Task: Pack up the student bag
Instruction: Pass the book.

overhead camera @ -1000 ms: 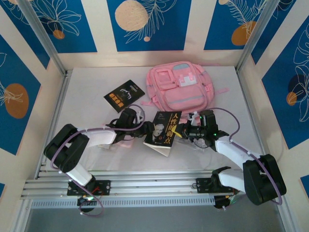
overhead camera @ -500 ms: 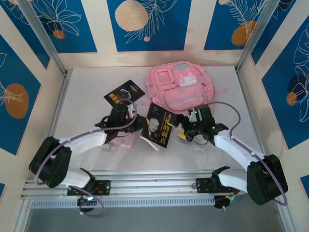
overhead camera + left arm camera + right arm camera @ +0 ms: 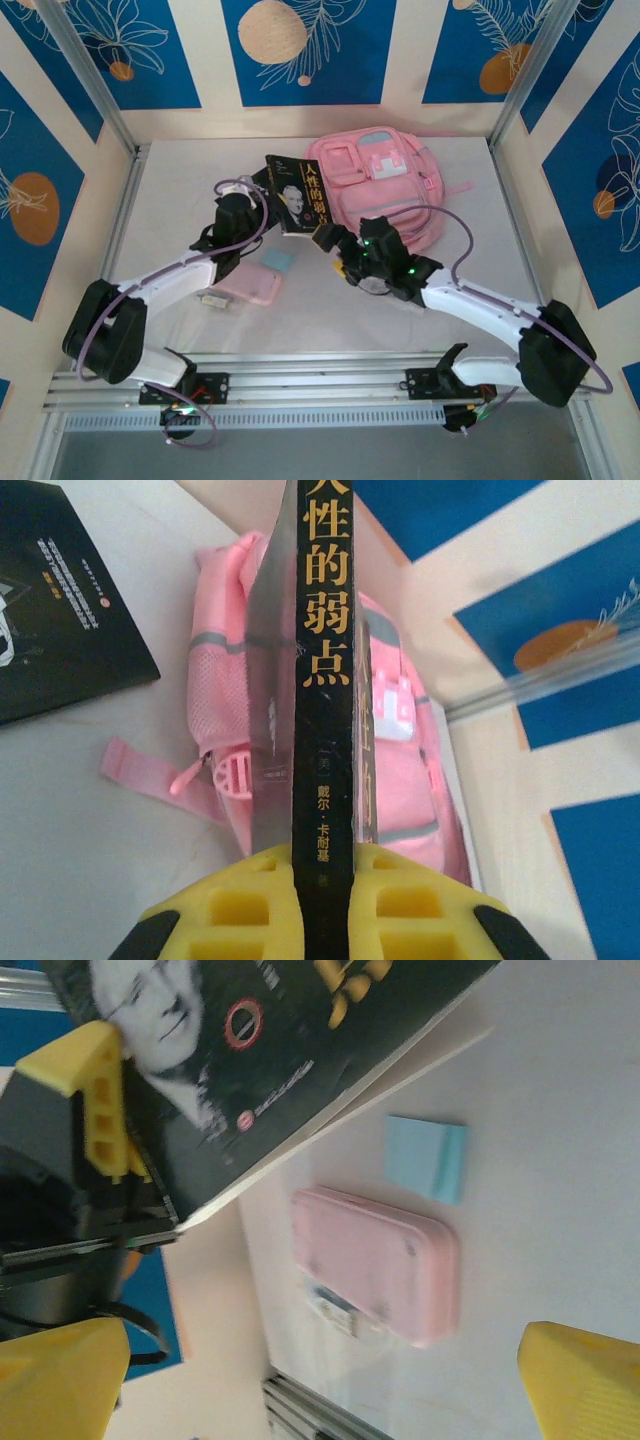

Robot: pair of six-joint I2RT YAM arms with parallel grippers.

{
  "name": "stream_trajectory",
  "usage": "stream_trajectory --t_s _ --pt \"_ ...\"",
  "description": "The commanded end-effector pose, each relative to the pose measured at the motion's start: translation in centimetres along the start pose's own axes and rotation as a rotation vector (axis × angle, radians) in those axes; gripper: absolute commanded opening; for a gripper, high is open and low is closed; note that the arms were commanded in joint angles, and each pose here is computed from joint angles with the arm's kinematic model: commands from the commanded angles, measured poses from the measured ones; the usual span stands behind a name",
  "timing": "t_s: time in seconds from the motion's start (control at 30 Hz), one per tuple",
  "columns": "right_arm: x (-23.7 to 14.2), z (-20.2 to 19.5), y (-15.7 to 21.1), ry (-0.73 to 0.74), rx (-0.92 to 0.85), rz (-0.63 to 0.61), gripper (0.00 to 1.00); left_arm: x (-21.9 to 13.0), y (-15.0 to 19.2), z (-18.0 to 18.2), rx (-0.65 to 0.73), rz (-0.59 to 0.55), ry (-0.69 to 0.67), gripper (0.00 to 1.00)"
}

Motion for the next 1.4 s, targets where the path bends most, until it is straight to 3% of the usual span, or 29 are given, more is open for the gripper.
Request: stream_trajectory --t_s 0.0,0.2,0.43,0.6,0.7,1.03,1.1,1.13,1.23,1.27,1.37 --pt "2.1 3.1 -0.1 -0.215 0.114 -0.051 0.99 -0.5 -3.3 -2.8 -0.109 -0.209 0.122 0.0" --pt "5.5 4.8 1.4 -0.353 0.12 0.019 0.99 -1.2 -2.9 -2.8 -0.211 -0.239 0.172 0.0" --pt "6.8 5.4 0.9 -0.506 0.113 -0.068 0.99 -1.9 -1.5 -2.1 -0.345 -0.229 0.219 0.0" --pt "7.9 5.1 0.3 -0.506 0.116 -0.102 0.95 -2.4 -1.0 -2.1 -0.358 -0.205 0.216 0.0" --pt "7.9 4.7 -0.4 -0.493 0.121 -0.121 0.79 -2.8 -0.8 -1.8 -0.363 -0.205 0.205 0.0" --pt "8.0 3.8 -2.1 -0.445 0.118 -0.134 0.09 -3.9 -0.6 -1.8 -0.339 -0.189 0.214 0.0" --pt "7.8 3.8 -2.5 -0.455 0.11 -0.129 0.01 -3.7 -0.2 -2.0 -0.334 -0.157 0.224 0.07" --pt "7.7 3.9 -2.6 -0.461 0.102 -0.124 0.0 -3.6 0.0 -2.0 -0.33 -0.14 0.231 0.22" --pt "6.9 4.0 -3.4 -0.453 0.06 -0.114 0.0 -3.2 0.5 -2.3 -0.258 -0.089 0.22 0.87" --pt "6.4 4.0 -3.8 -0.442 0.035 -0.111 0.0 -3.1 0.5 -2.5 -0.203 -0.065 0.206 0.99" --pt "4.5 3.8 -5.4 -0.352 -0.041 -0.106 0.0 -2.5 0.8 -3.4 -0.007 0.01 0.186 1.0"
Point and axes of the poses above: each hand's point on the last joint's axis, 136 mm out from that joint toward the fingers, its own x axis out along the fingers, its own z axis along the line the jaws close on, y = z × x, the point moved 6 cm from there along -x, back along the fingers, and after that the axes turned 9 degrees about x, right-handed, at the moved point
